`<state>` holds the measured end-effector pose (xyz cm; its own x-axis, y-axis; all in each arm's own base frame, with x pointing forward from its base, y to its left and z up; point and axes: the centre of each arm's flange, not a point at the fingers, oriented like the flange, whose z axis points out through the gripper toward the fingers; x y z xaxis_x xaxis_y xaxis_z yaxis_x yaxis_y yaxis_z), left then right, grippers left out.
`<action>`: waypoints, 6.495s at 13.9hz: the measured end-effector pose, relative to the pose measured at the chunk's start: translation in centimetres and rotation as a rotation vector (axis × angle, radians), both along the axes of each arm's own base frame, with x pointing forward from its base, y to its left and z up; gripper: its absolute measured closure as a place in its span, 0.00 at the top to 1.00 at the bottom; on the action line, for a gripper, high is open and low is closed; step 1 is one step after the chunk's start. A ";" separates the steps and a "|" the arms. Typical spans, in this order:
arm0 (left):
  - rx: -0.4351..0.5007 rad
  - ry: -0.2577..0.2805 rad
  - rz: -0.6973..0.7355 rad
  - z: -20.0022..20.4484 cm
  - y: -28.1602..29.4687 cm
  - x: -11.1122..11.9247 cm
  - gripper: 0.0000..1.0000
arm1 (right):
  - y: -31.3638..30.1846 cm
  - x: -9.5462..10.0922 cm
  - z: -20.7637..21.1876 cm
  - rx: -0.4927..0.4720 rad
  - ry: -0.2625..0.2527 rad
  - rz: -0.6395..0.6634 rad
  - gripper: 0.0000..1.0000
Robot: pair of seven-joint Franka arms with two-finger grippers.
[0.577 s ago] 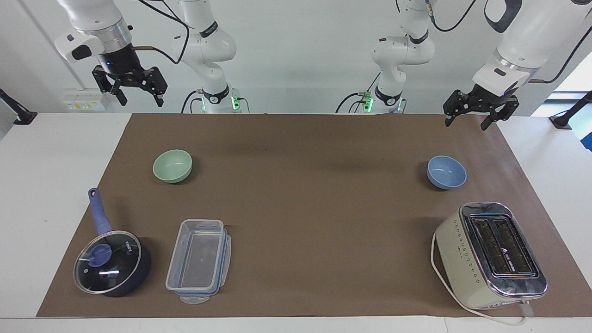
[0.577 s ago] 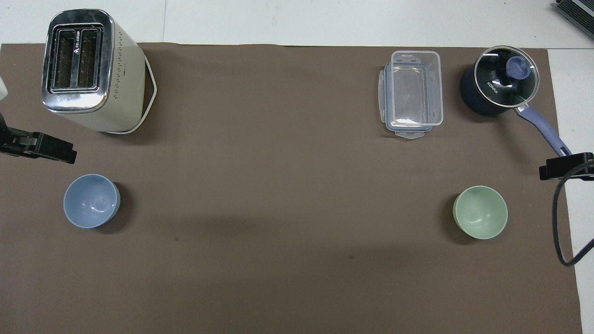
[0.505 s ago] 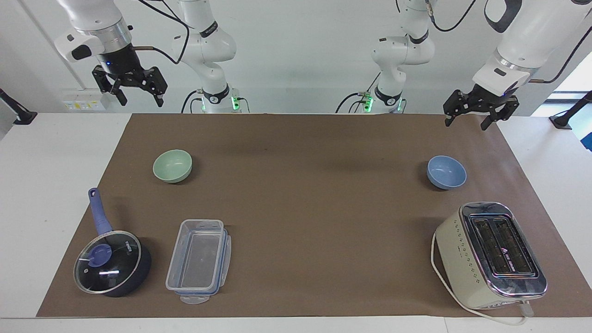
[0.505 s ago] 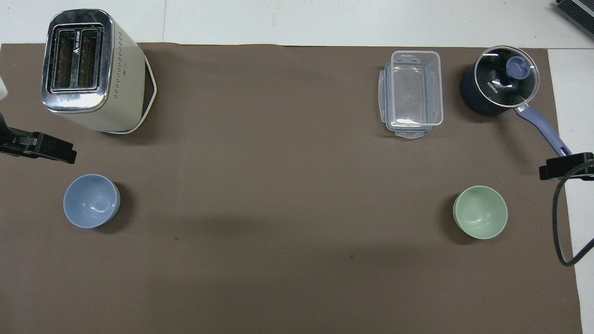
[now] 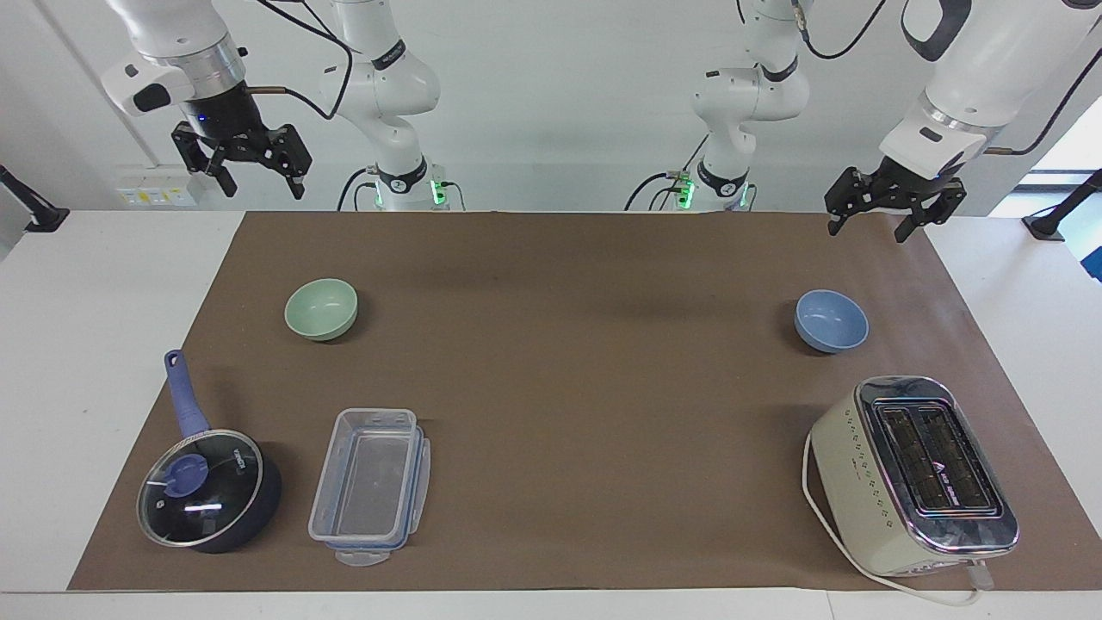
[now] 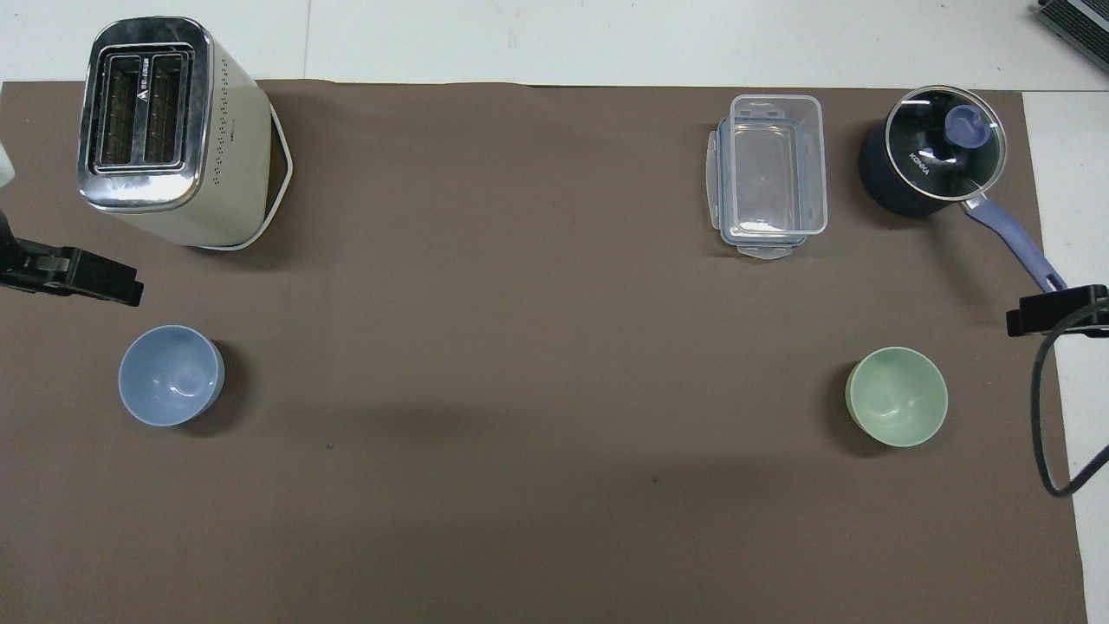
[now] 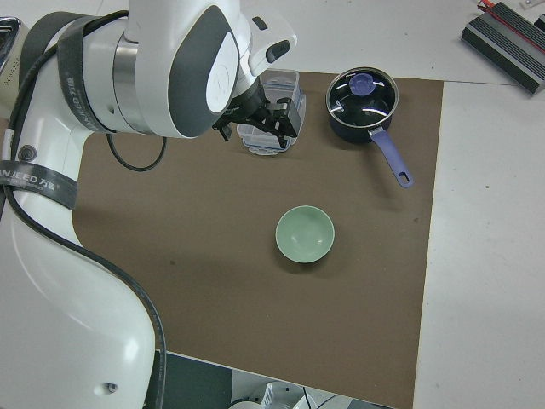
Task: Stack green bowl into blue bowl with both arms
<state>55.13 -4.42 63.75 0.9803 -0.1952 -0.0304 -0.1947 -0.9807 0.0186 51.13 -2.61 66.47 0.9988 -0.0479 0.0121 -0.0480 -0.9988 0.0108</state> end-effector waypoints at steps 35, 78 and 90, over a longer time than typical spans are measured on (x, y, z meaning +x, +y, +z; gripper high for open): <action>0.000 -0.002 0.010 0.1 0.5 0.0 1.00 | -0.4 -0.1 -0.1 0.001 0.002 -0.007 1.00; -0.279 -0.074 -0.070 -22.6 22.3 -2.2 1.00 | -0.5 -0.4 -0.2 0.002 0.005 -0.008 1.00; -0.323 -0.053 -0.056 -28.3 23.8 -3.8 1.00 | -1.7 0.8 -5.0 0.001 0.003 0.004 1.00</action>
